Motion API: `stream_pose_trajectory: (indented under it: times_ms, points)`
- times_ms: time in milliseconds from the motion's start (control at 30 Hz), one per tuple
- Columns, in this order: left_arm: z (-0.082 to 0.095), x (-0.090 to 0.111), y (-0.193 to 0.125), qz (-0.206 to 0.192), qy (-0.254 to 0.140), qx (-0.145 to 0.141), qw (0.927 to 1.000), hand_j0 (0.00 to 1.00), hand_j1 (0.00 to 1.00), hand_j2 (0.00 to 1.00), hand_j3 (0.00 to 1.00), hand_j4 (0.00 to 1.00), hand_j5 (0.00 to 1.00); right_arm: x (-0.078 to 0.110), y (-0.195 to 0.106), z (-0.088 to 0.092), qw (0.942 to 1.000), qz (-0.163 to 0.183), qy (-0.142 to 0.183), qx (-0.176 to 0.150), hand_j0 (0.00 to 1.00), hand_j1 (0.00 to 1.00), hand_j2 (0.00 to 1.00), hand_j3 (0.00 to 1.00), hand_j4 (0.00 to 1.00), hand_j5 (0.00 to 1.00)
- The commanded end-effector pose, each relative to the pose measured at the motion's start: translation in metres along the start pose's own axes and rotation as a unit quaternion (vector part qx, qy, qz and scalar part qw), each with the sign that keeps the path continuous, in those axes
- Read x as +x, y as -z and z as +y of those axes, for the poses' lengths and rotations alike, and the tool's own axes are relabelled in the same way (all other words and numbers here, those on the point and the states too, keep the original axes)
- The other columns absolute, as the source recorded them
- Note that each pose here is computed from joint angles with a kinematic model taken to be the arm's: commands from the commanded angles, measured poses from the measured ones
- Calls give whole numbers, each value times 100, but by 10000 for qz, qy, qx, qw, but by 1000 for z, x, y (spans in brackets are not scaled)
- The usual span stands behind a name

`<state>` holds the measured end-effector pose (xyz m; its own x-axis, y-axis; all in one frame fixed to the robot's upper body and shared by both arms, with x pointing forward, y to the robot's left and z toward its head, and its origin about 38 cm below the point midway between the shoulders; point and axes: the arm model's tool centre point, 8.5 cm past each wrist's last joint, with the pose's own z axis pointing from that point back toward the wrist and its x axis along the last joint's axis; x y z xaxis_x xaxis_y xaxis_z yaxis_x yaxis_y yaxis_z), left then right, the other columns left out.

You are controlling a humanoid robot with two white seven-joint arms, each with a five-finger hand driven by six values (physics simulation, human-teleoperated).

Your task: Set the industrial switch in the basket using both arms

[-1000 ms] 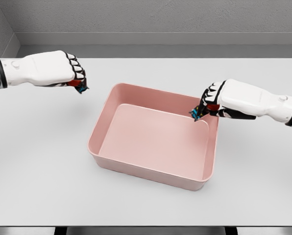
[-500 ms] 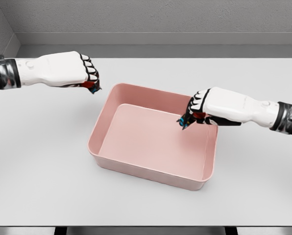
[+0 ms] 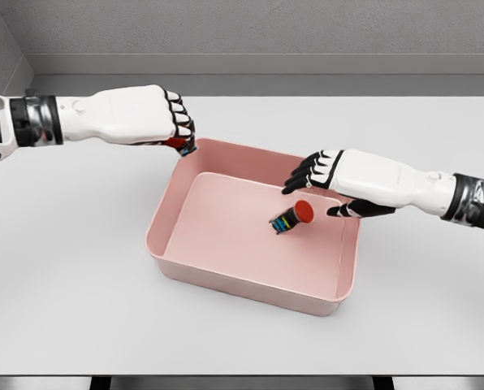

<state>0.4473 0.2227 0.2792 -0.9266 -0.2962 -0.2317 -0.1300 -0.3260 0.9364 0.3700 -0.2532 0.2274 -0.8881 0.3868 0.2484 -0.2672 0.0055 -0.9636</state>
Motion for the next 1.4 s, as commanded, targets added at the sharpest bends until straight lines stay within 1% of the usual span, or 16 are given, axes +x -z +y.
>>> stream_pose_trajectory:
  times_ms: [0,100,133,167,200,267,333,467,533,867,933,967,1000,1233,1300,1367]
  points:
    - [3,3,4,-60,-1,61,10000,52,52,52,52,52,52,0,0,-1,10000,-1,29,-28,87,87,87,87,87,87]
    - [4,5,8,-115,11,71,9999,51,51,51,51,51,51,-1,-2,-1,10000,30,17,-14,87,87,87,87,87,87]
    - [4,6,8,-129,15,77,9999,51,51,51,51,51,51,-5,-13,-7,9998,164,-68,9,87,87,87,87,87,87]
    - [5,7,9,-143,17,84,9999,51,51,51,51,51,51,-12,-40,-25,9983,491,-302,41,87,87,87,87,87,87]
    - [5,7,9,-149,19,87,9998,51,51,51,51,51,51,-16,-55,-36,9967,676,-446,58,88,88,88,88,88,88]
    - [8,11,16,-243,34,128,9996,51,51,51,51,51,51,-19,-78,-45,9934,958,-586,236,90,90,90,90,90,90]
    - [10,15,22,-330,47,159,9993,51,51,51,51,51,51,-20,-91,-53,9910,1121,-689,261,90,90,90,90,90,90]
    - [11,18,24,-379,50,172,9991,52,52,52,52,52,52,-21,-93,-50,9908,1142,-656,295,92,92,92,92,92,92]
    - [12,21,29,-434,54,196,9989,51,51,51,51,51,51,-21,-94,-47,9909,1148,-625,319,98,98,98,98,98,98]
    - [16,37,51,-749,71,321,9967,52,52,52,52,52,52,-21,-94,-42,9911,1153,-566,343,100,100,100,100,100,100]
    - [15,37,51,-750,84,300,9967,60,60,60,60,60,60,-21,-94,-42,9912,1148,-563,338,100,100,100,100,100,100]
    - [15,37,51,-750,91,296,9967,76,76,76,76,76,76,-21,-94,-42,9912,1148,-556,341,100,100,100,100,100,100]
    - [13,38,51,-751,85,274,9968,100,100,100,100,100,100,-21,-94,-42,9912,1148,-556,341,100,100,100,100,100,100]
    - [12,34,44,-677,139,229,9973,100,100,100,100,100,100,-21,-91,-40,9919,1114,-536,306,100,100,100,100,100,100]
    - [9,29,33,-550,125,187,9982,100,100,100,100,100,100,-21,-91,-40,9919,1114,-536,306,100,100,100,100,100,100]
    - [8,14,4,-186,119,157,9996,100,100,100,100,100,100,-21,-91,-41,9919,1114,-537,298,100,100,100,100,100,100]
